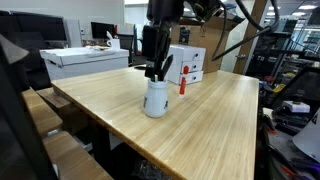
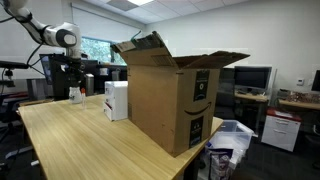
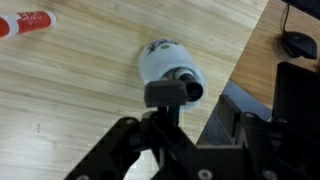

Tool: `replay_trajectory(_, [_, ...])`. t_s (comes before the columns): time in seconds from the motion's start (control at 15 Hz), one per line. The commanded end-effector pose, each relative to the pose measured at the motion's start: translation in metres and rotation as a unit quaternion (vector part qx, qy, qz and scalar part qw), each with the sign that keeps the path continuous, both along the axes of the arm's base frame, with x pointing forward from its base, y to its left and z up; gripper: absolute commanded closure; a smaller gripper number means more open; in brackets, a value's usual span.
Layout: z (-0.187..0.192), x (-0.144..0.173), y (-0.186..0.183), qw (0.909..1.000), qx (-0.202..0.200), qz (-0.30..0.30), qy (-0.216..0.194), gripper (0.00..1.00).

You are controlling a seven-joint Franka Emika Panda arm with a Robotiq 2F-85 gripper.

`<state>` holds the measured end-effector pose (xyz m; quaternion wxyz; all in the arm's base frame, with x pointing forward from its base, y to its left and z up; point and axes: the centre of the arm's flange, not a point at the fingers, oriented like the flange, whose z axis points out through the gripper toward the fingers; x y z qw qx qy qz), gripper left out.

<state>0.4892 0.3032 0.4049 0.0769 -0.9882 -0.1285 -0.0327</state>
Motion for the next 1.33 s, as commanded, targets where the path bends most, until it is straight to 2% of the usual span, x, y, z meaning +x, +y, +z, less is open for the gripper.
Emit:
replay_trajectory(0.0, [0.003, -0.007, 0.000, 0.9996, -0.024, -0.014, 0.008, 0.72])
replay_trajectory(0.07, [0.003, -0.008, -0.001, 0.9993, -0.029, -0.018, 0.012, 0.81])
replay_trajectory(0.27, [0.001, -0.009, -0.001, 0.9990, -0.033, -0.023, 0.018, 0.96])
replay_trajectory(0.67, [0.003, -0.008, 0.002, 0.9985, -0.033, -0.037, 0.024, 0.93])
replay_trajectory(1.27, [0.047, 0.002, 0.024, 0.9985, -0.037, -0.040, 0.002, 0.93])
